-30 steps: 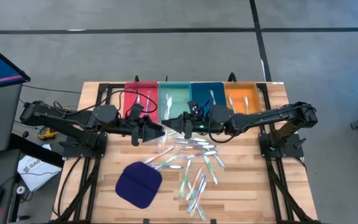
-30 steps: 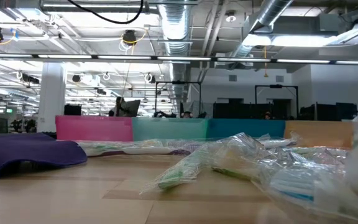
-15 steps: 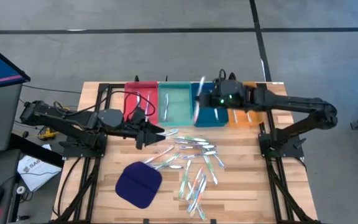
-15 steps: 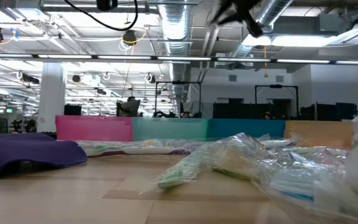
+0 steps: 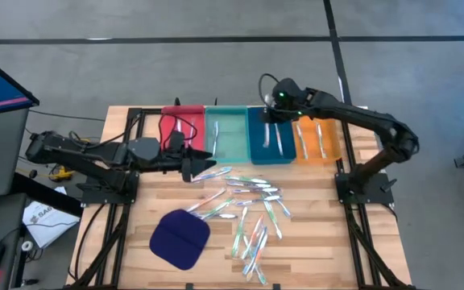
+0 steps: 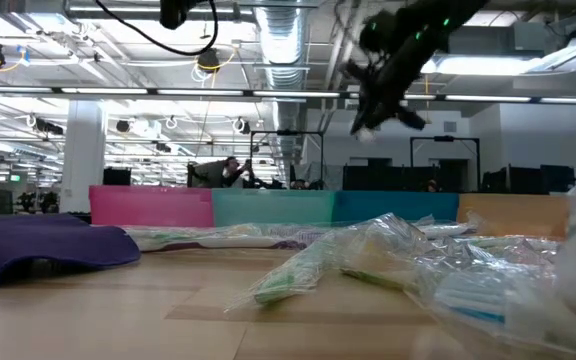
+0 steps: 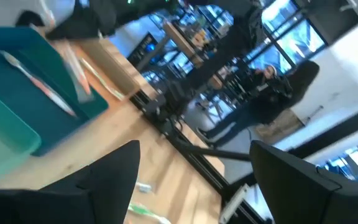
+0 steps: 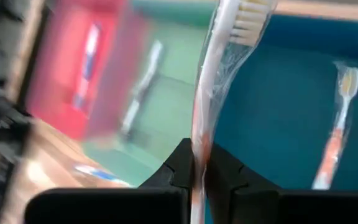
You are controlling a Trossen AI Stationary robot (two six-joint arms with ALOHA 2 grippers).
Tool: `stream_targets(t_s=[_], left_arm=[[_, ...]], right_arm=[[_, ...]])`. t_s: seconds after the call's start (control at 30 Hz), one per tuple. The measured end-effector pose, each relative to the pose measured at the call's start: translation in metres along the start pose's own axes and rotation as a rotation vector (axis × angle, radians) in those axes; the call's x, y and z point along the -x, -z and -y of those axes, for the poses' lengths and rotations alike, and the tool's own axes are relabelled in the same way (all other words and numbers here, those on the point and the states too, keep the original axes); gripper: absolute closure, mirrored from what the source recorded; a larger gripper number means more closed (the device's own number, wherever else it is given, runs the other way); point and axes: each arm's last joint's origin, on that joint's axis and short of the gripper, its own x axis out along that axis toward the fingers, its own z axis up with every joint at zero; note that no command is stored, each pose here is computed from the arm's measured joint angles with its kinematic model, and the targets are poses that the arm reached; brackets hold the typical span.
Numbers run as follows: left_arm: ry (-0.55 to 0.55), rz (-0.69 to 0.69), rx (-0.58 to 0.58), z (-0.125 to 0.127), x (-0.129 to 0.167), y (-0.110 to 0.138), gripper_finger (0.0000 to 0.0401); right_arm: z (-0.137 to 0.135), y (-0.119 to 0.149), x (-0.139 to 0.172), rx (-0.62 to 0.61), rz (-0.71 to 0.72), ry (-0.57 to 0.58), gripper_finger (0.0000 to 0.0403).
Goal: Pick & Place Toothbrushes
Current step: Put the orange toothbrush into the blue bin
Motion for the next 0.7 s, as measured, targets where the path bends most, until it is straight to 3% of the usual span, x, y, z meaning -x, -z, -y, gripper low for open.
stream_targets(t_s=[0.17,0.3,0.53,0.7], left_arm=[[-0.036,0.044,0.000,-0.006,-0.002,-0.007,0.0104],[-0.053,0.064,0.006,-0.009,-0.003,-0.011,0.0104],[-0.063,0.071,0.002,-0.014,-0.005,-0.016,0.0104],[-0.069,0.075,-0.017,-0.015,-0.005,-0.017,0.0104]], right_arm=[[0.022,-0.001,-0.039,0.040,-0.128,0.101,0.0388],[0.027,0.001,-0.057,0.068,-0.181,0.115,0.0388],[0.020,-0.010,-0.077,0.028,-0.193,0.133,0.0388],[0.016,-0.015,-0.098,0.025,-0.268,0.205,0.0388]])
